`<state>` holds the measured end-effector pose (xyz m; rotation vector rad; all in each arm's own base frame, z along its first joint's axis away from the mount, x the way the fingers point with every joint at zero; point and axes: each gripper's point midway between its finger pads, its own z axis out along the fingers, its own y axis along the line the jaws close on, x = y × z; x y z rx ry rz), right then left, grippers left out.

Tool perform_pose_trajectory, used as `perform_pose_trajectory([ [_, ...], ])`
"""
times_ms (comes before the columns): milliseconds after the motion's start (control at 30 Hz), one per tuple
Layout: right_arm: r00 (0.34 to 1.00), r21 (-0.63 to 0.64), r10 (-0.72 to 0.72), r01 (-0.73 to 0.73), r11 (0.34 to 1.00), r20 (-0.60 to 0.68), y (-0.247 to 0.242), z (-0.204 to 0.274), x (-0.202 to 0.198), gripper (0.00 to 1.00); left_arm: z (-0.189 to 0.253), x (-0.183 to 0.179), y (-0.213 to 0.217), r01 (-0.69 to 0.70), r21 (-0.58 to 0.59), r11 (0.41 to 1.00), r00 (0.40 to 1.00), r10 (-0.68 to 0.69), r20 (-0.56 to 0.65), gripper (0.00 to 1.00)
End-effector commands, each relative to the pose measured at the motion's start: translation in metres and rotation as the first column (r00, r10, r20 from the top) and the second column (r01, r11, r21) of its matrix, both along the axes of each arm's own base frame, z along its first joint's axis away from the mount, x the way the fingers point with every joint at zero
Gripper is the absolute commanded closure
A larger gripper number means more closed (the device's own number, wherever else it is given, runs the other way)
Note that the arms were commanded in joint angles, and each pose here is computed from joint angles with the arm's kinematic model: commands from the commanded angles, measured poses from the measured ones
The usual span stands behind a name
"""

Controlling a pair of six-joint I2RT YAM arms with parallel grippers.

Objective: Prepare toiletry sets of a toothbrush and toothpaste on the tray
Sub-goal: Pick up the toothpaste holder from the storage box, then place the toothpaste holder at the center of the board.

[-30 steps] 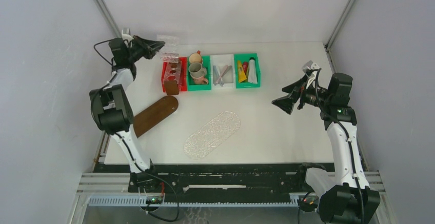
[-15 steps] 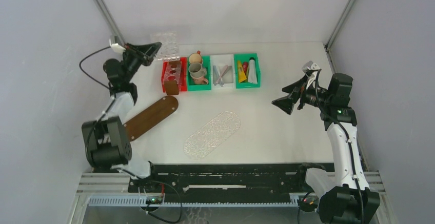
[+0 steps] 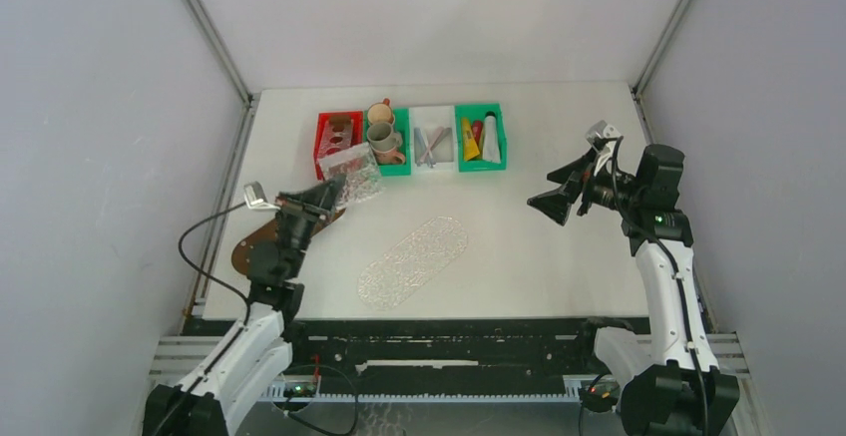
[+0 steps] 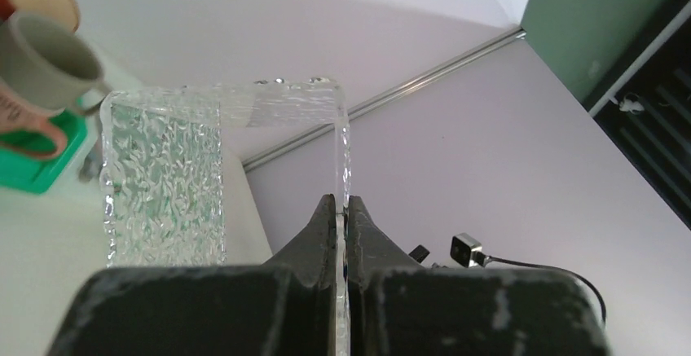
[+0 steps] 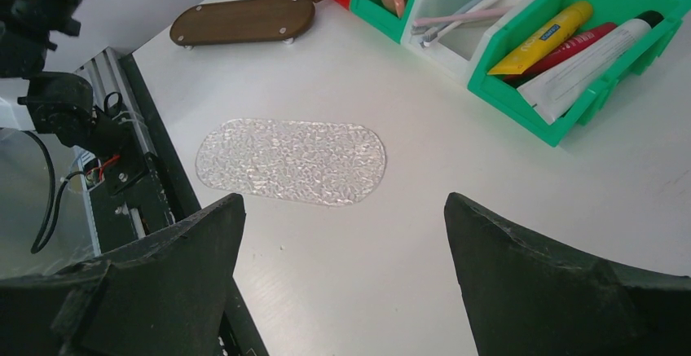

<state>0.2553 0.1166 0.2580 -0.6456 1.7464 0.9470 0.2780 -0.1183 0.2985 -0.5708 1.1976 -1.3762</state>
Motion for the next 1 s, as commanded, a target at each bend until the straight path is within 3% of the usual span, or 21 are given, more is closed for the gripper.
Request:
perform_pose_trajectory([
  [0, 0.998, -0.012, 0.019, -0.019, 1.000, 0.061, 0.002, 0.007, -0.002, 0.00, -0.037, -0.001, 0.011, -0.133, -0.038, 0.990, 0.989, 0.130, -0.075, 1.00],
  [267, 0.998, -0.012, 0.019, -0.018, 1.000, 0.057, 0.002, 0.005, -0.001, 0.00, -0.081, 0.000, 0.000, -0.144, -0.043, 0.989, 0.977, 0.135, -0.165, 1.00],
  [600, 0.998, -0.013, 0.018, -0.018, 1.000, 0.057, 0.002, 0.004, -0.001, 0.00, -0.095, 0.015, -0.028, -0.087, -0.113, 0.990, 0.978, 0.064, -0.196, 1.00],
  [967, 0.998, -0.016, 0.027, -0.026, 1.000, 0.065, 0.004, 0.006, -0.003, 0.00, -0.110, 0.025, -0.049, -0.107, -0.072, 0.992, 0.966, 0.086, -0.244, 1.00],
])
